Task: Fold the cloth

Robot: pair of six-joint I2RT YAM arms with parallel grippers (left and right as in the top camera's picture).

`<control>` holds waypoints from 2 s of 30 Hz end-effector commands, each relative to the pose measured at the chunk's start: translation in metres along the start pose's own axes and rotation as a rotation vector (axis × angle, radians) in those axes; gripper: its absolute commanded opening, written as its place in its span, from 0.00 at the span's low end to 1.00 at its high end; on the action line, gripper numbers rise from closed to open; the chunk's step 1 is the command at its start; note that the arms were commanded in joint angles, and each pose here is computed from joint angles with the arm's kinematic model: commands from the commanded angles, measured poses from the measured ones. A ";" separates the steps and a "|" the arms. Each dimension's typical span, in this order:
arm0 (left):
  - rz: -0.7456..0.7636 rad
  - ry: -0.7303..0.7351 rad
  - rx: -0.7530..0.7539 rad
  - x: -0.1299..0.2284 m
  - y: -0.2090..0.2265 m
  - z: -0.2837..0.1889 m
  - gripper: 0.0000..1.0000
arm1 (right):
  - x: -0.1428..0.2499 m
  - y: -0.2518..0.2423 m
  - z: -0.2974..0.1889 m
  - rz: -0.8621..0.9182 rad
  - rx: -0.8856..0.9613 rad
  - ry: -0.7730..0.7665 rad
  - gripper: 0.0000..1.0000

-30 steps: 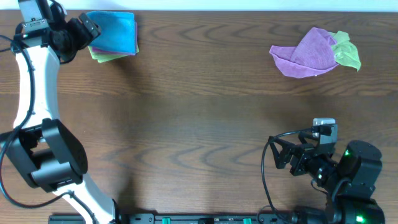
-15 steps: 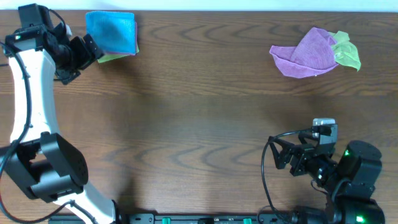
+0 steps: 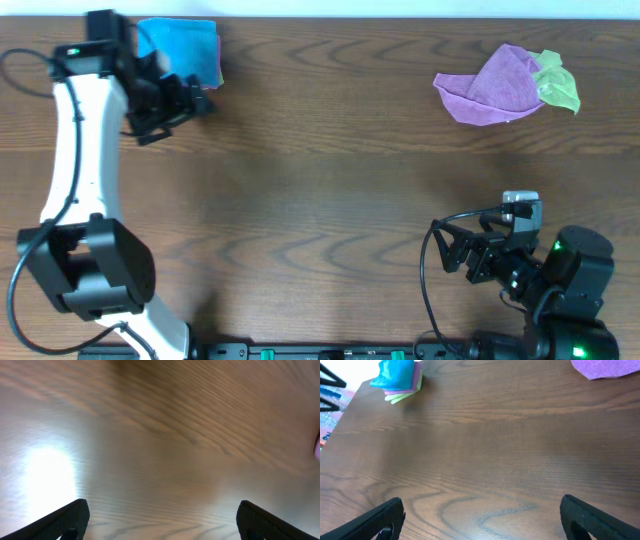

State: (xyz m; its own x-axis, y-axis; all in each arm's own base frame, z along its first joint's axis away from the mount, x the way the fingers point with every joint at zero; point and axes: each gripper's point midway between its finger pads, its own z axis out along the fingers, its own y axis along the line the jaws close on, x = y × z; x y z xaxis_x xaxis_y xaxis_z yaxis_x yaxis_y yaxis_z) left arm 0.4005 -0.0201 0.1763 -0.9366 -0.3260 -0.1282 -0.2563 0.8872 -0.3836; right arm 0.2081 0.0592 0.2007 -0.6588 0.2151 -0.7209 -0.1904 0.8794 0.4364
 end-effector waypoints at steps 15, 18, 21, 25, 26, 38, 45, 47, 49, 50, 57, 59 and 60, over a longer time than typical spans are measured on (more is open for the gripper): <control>0.316 -0.241 -0.021 0.074 -0.060 0.014 0.95 | 0.002 0.000 0.000 0.000 -0.006 0.000 0.99; 0.321 -0.269 -0.011 0.097 -0.045 0.010 0.95 | 0.002 0.000 0.000 0.000 -0.006 0.000 0.99; 0.325 -0.311 -0.015 0.118 -0.029 0.005 0.95 | 0.002 0.000 0.000 0.000 -0.006 0.000 0.99; 0.335 -0.392 0.004 0.140 -0.013 -0.001 0.95 | 0.002 0.000 0.000 0.000 -0.006 0.000 0.99; 0.333 -0.413 0.009 0.145 -0.009 -0.003 0.95 | 0.002 0.000 0.000 0.000 -0.006 0.000 0.99; 0.415 -0.606 -0.034 0.187 0.048 -0.018 0.95 | 0.002 0.000 0.000 0.000 -0.006 0.000 0.99; 0.504 -0.634 -0.081 0.204 0.064 -0.013 0.95 | 0.002 0.000 0.000 0.000 -0.006 0.000 0.99; 0.508 -0.646 -0.082 0.207 0.067 -0.009 0.95 | 0.002 0.000 0.000 0.000 -0.006 0.000 0.99; 0.510 -0.655 -0.081 0.210 0.071 -0.003 0.95 | 0.002 0.000 0.000 0.000 -0.006 0.000 0.99; 0.510 -0.657 -0.080 0.212 0.073 0.001 0.95 | 0.002 0.000 0.000 0.000 -0.006 0.000 0.99; 0.509 -0.653 -0.082 0.219 0.084 0.024 0.95 | 0.002 0.000 0.000 0.000 -0.006 0.000 0.99; 0.507 -0.656 -0.088 0.220 0.087 0.027 0.95 | 0.002 0.000 0.000 0.000 -0.006 0.000 0.99; 0.506 -0.656 -0.094 0.220 0.089 0.030 0.95 | 0.002 0.000 0.000 0.000 -0.006 0.000 0.99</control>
State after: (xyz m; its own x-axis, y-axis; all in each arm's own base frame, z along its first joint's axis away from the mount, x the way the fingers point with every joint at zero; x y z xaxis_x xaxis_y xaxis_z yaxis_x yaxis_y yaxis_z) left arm 0.1789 -0.0263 0.0912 -0.6273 0.0069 -0.7788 0.1178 0.9893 -0.0862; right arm 0.2080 0.0592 0.2000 -0.6600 0.2156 -0.7196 -0.1898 0.8790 0.4374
